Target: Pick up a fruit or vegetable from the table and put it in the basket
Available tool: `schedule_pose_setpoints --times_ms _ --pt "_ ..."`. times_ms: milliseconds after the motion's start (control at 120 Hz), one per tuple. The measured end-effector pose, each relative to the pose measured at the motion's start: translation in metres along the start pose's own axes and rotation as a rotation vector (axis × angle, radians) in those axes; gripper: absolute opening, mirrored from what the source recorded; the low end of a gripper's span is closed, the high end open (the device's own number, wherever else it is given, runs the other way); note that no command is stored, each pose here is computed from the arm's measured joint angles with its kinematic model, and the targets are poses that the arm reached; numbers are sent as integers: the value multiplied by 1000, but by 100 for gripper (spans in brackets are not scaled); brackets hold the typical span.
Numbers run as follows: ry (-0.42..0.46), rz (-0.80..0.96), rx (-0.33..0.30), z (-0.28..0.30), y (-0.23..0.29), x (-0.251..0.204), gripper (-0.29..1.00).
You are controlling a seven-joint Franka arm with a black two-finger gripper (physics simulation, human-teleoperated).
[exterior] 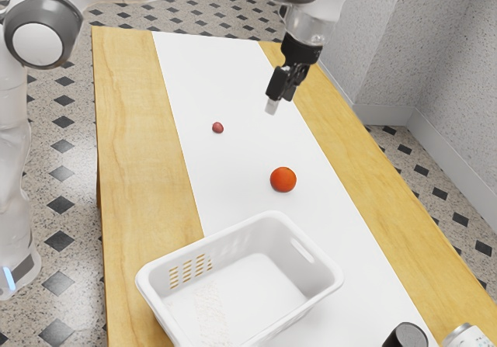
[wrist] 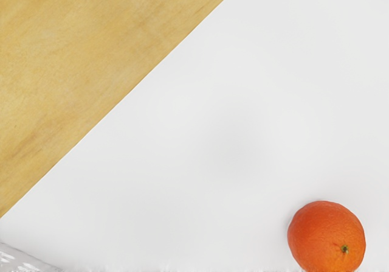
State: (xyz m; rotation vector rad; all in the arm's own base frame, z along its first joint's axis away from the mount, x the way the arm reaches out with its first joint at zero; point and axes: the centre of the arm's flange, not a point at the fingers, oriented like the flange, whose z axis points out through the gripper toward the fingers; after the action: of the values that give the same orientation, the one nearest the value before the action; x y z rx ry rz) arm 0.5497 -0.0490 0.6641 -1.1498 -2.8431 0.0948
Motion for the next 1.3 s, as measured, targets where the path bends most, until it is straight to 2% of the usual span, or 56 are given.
schedule_pose_setpoints --times_ms 142,258,358,425,567,733,942,1125,1300 --pt "-9 19 0 -3 -11 -8 70" --pt "-44 61 -23 -26 -46 -7 70" --pt "2 91 23 5 -51 -37 70" --pt "35 80 59 33 -37 -43 70" --pt "54 -8 117 85 13 -8 70" --pt "10 -20 113 99 35 -1 70" --pt "-44 -147 124 105 106 56 70" --pt "-42 -83 127 124 98 28 70" --pt "-60 -67 130 149 107 27 70"
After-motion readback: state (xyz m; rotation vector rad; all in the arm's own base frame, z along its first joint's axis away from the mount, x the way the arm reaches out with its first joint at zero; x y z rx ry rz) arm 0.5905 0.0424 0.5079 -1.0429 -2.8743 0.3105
